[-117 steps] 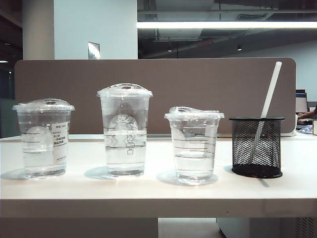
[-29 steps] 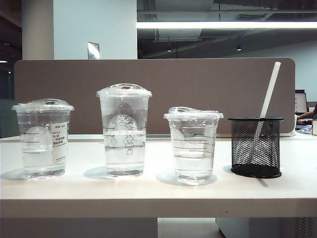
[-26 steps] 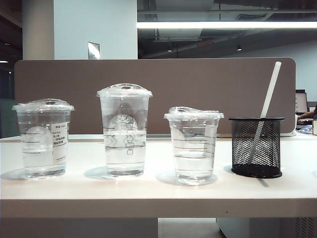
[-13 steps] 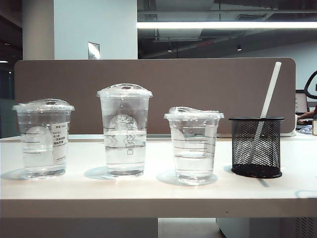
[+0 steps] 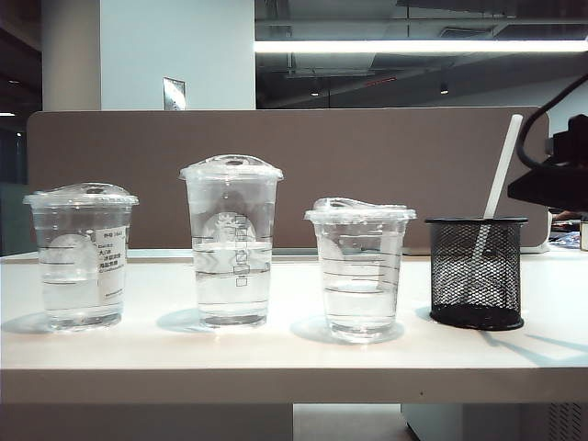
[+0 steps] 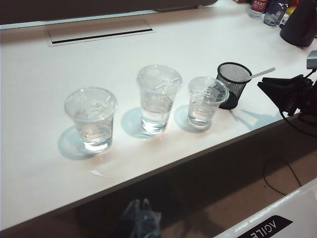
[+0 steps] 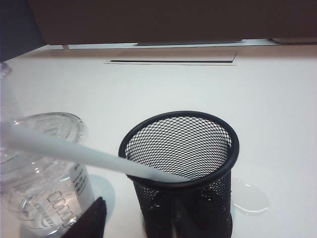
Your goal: Pick up the straw and insert it into the small coffee cup.
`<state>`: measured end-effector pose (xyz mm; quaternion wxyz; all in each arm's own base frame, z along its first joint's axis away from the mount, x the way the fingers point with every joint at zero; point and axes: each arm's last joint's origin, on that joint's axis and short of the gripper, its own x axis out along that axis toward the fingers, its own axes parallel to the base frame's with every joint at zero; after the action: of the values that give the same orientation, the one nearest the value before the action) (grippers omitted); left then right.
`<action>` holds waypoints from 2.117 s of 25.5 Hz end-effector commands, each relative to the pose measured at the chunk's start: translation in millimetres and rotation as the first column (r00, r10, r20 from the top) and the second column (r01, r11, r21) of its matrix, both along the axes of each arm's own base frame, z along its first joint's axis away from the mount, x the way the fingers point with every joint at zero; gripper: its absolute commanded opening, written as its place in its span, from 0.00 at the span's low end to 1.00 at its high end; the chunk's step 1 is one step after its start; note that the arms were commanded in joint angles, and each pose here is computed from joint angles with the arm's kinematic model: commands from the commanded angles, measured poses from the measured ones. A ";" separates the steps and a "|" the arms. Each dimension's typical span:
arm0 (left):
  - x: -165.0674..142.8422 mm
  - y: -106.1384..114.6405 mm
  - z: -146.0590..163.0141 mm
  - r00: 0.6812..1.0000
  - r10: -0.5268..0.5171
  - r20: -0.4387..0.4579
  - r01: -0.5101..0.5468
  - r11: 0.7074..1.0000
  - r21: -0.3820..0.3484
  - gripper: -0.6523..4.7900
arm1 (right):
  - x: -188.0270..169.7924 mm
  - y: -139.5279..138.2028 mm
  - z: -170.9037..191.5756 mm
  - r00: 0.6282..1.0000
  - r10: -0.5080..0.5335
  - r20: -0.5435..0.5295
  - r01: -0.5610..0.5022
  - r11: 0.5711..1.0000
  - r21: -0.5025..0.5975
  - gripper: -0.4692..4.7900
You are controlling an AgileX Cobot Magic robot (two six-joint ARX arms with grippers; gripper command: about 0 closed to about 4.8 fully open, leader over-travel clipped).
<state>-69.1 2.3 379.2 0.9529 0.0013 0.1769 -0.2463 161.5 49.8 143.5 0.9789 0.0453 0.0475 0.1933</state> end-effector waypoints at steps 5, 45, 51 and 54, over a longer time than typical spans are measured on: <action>0.0 -0.2 1.3 1.000 -0.006 0.013 0.006 1.000 0.000 0.11 | 4.9 3.1 7.8 0.999 0.012 0.041 -0.011 1.000 -0.019 0.45; 0.0 -0.2 1.3 1.000 -0.007 0.013 0.007 1.000 -0.001 0.11 | 57.7 20.3 95.1 0.995 0.078 0.065 -0.068 0.988 -0.137 0.13; 0.0 -0.2 1.3 1.000 -0.007 0.013 0.007 1.000 -0.001 0.11 | 39.4 20.8 165.7 0.965 0.262 -0.028 -0.263 0.953 -0.153 0.13; 0.0 -0.2 1.3 1.000 -0.007 0.013 0.007 1.000 -0.001 0.11 | 34.7 27.5 183.6 0.945 0.326 -0.036 -0.328 0.933 -0.147 0.13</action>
<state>-69.1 2.3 379.2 0.9528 0.0013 0.1769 -0.2465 199.2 72.8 322.0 0.9431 -0.0356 0.0633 0.3244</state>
